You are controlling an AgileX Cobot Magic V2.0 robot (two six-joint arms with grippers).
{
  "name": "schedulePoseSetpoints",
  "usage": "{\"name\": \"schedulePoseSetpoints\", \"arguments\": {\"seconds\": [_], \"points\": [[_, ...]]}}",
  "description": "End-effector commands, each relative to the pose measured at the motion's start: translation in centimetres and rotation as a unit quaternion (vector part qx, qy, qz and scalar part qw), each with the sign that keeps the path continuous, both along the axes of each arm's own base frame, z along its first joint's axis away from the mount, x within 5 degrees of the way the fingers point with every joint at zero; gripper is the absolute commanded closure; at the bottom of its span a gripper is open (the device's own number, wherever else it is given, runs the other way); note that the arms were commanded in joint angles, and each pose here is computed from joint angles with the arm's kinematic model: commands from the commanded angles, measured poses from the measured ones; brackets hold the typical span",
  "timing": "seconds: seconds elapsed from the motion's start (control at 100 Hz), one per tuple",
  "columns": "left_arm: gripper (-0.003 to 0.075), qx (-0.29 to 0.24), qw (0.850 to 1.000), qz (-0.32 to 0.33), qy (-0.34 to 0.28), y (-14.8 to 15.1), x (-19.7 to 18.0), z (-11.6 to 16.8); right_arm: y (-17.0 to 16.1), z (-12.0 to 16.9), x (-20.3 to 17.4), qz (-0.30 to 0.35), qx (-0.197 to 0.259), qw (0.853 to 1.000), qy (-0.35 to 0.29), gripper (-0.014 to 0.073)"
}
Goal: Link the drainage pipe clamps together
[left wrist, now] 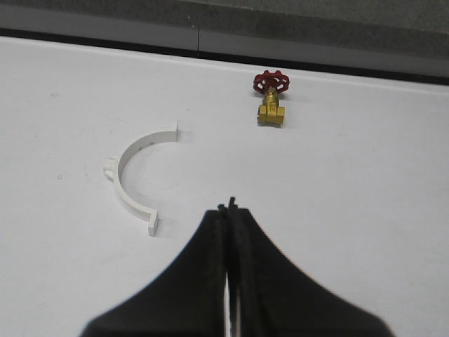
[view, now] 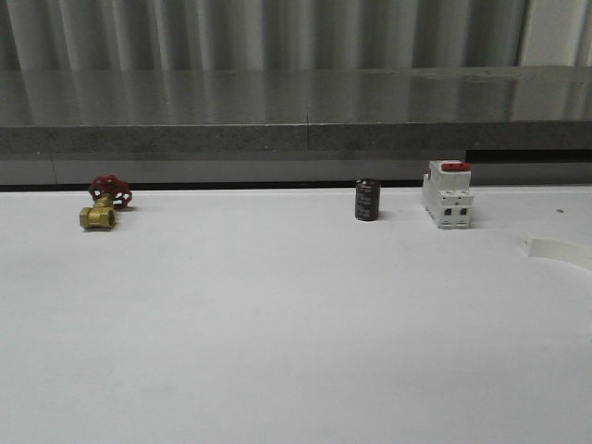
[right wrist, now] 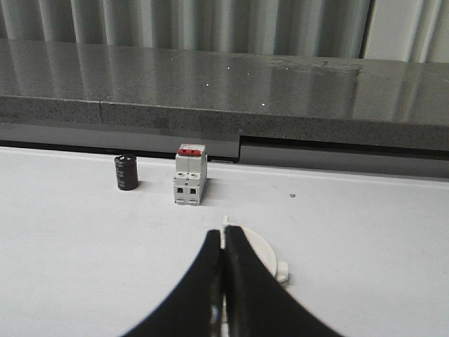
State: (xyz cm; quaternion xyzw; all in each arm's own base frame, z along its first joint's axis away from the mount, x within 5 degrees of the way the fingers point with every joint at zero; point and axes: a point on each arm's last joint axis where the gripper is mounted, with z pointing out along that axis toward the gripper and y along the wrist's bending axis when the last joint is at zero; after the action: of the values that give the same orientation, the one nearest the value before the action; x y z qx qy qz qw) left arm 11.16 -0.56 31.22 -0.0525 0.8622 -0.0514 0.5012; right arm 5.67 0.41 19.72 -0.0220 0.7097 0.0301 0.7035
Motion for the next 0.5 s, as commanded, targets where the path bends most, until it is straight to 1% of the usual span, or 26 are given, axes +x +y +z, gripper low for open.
{"name": "schedulePoseSetpoints", "arguments": {"seconds": [0.0, 0.12, 0.37, 0.4, 0.44, 0.47, 0.49], "points": [[0.0740, -0.004, 1.000, 0.000, -0.020, -0.1, 1.2, 1.5, 0.0, 1.4, -0.3, 0.000, -0.001, 0.998, -0.058, 0.0663], [0.0740, -0.003, 1.000, 0.000, 0.006, -0.2, 2.1, 0.9, 0.0, 1.4, -0.3, 0.000, -0.001, 0.998, -0.058, 0.0663], [0.0731, 0.000, 0.999, 0.001, 0.049, -0.2, 2.5, 0.1, 0.0, 1.4, -0.3, 0.000, -0.001, 0.998, -0.058, 0.0663], [0.0716, 0.001, 0.999, 0.002, 0.050, -0.2, 2.4, 0.0, 0.0, 1.4, -0.3, 0.000, -0.001, 0.998, -0.058, 0.0663], [0.0673, 0.003, 0.999, 0.002, 0.051, -0.2, 2.5, 0.0, 0.0, 1.4, -0.3, 0.000, -0.001, 0.998, -0.058, 0.0663], [0.0631, 0.005, 0.999, 0.001, 0.049, -0.1, 2.5, 0.0, 0.0, 1.4, -0.3, 0.000, -0.001, 0.998, -0.058, 0.0663], [0.0580, 0.005, 0.999, 0.000, 0.048, -0.1, 2.5, 0.1, 0.0, 1.4, -0.3, 0.000, -0.001, 0.998, -0.058, 0.0663]]}}
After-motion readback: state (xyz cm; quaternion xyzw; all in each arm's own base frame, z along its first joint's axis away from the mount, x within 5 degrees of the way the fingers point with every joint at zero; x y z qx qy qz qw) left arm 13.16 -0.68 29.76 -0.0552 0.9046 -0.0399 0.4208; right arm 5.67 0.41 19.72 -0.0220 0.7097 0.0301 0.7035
